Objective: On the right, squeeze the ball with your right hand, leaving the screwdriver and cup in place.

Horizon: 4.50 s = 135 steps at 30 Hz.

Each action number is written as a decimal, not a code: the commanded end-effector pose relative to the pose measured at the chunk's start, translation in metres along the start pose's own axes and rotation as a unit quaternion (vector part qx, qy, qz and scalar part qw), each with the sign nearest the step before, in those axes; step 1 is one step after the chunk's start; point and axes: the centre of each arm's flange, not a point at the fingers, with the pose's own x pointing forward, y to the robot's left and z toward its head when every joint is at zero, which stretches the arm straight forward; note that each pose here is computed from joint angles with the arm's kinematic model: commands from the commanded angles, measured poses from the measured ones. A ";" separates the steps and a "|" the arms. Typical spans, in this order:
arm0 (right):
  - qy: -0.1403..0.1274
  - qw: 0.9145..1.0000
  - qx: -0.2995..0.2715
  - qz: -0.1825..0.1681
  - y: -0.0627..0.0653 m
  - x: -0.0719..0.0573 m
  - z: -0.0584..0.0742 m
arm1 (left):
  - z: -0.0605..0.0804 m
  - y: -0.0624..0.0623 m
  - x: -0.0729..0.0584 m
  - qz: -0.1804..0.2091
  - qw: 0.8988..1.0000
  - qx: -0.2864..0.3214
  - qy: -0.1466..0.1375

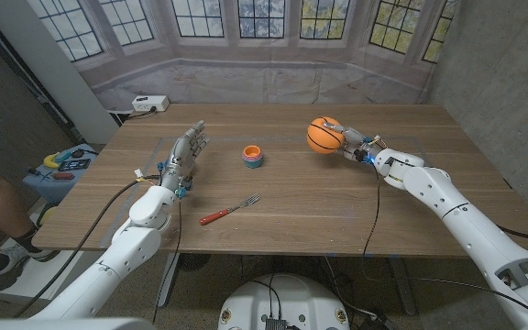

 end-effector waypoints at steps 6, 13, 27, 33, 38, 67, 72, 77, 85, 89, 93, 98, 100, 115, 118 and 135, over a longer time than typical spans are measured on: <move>0.004 1.000 0.004 0.010 -0.004 0.002 0.006 | 0.002 -0.005 -0.002 0.000 1.000 0.003 0.002; 0.008 1.000 0.003 0.020 -0.004 0.001 0.010 | 0.001 -0.007 0.001 -0.005 1.000 0.001 0.004; 0.016 0.999 0.004 0.038 -0.003 0.006 0.018 | 0.002 -0.009 0.005 -0.006 1.000 0.000 0.004; 0.019 0.999 0.008 0.040 -0.003 0.005 0.018 | 0.001 -0.009 0.006 -0.008 1.000 -0.003 0.003; 0.022 0.999 0.012 0.040 -0.003 0.003 0.018 | -0.001 -0.009 0.006 -0.010 1.000 -0.005 0.005; 0.034 0.998 0.028 0.046 -0.005 -0.002 0.014 | -0.003 -0.011 0.004 -0.015 1.000 -0.009 0.008; 0.036 0.998 0.030 0.046 -0.007 -0.003 0.014 | -0.003 -0.012 0.004 -0.016 1.000 -0.009 0.009; 0.038 0.998 0.032 0.048 -0.007 -0.002 0.013 | -0.003 -0.013 0.003 -0.014 1.000 -0.010 0.010; 0.044 0.997 0.037 0.051 -0.007 0.000 0.011 | -0.003 -0.013 0.002 -0.013 1.000 -0.010 0.013; 0.045 0.997 0.041 0.055 -0.007 0.001 0.011 | -0.003 -0.012 0.003 -0.014 1.000 -0.010 0.013; 0.043 0.996 0.043 0.058 -0.006 0.002 0.012 | -0.003 -0.012 0.004 -0.015 1.000 -0.009 0.012; 0.040 0.996 0.045 0.061 -0.006 0.002 0.013 | -0.002 -0.011 0.005 -0.017 1.000 -0.008 0.013; 0.039 0.996 0.045 0.064 -0.005 0.002 0.014 | -0.002 -0.011 0.006 -0.017 1.000 -0.008 0.012; 0.040 0.996 0.047 0.072 -0.002 0.003 0.017 | -0.002 -0.009 0.009 -0.020 1.000 -0.009 0.013; 0.040 0.995 0.048 0.073 -0.002 0.003 0.017 | -0.003 -0.008 0.009 -0.021 1.000 -0.009 0.014; 0.042 0.994 0.056 0.088 0.002 0.005 0.016 | -0.003 -0.005 0.008 -0.020 1.000 -0.008 0.015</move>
